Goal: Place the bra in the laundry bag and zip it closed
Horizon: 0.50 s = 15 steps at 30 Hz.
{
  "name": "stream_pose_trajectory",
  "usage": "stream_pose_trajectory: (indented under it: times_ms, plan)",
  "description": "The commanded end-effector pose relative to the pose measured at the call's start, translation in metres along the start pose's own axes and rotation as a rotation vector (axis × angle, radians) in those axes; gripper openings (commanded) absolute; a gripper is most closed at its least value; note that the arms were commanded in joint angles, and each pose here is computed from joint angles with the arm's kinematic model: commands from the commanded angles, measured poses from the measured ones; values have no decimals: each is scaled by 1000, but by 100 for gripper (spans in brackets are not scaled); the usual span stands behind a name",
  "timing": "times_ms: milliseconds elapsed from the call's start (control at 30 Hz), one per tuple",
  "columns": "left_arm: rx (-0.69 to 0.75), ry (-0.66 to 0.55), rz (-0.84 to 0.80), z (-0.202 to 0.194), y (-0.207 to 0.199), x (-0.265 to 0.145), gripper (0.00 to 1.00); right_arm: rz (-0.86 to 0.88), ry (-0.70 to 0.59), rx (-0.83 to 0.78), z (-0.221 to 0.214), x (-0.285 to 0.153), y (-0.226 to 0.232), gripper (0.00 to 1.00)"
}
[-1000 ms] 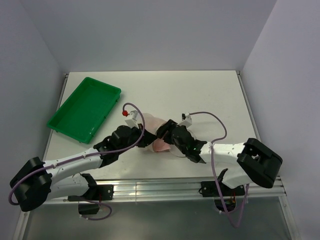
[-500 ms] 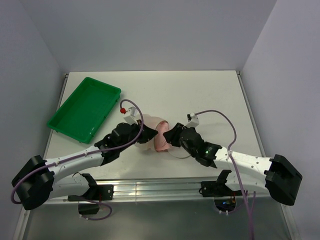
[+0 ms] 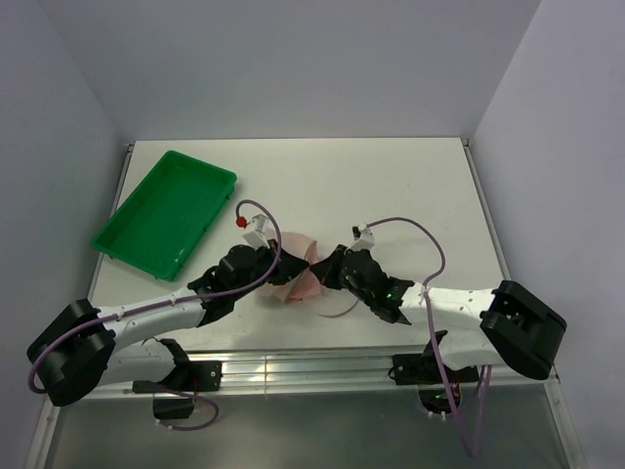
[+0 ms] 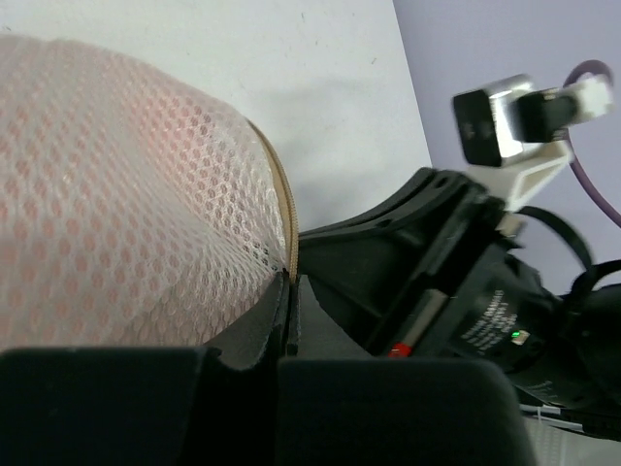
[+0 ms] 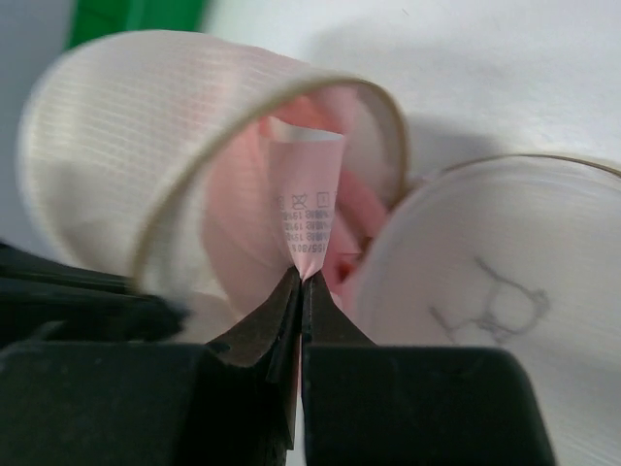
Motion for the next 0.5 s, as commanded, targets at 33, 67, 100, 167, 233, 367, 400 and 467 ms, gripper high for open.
stream_pose_trajectory:
  times_ms: [33,67,100,167,233,367,400,467]
  plan:
    - [-22,-18,-78,4,-11,0,0,193,-171,144,29,-11,37,0]
    - [-20,-19,-79,5,-12,-1,0,228,-199,155,35,-19,42,0]
    - [-20,-15,-75,4,-11,-1,0,242,-218,162,37,-23,43,0]
    - [-19,-24,-85,6,-13,-3,0,298,-250,180,43,-39,46,0]
    - [-20,-41,-125,11,-22,-1,0,322,-267,195,46,-49,44,0]
    - [-22,-22,-256,16,-56,6,0,338,-313,200,54,-80,34,0]
    - [-20,-4,-287,12,-67,7,0,325,-328,194,57,-84,31,0]
    - [-39,5,-346,11,-84,10,0,264,-349,159,63,-92,27,0]
Point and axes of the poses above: each gripper's point midway between its finger pads, its own x axis out along the fingers, its own y axis along the line the jaws close on, z = x × y, the point moved 6 cm from there along -x, back along the fingers, and after that the axes turned 4 degrees about x, right-handed, at the moved point
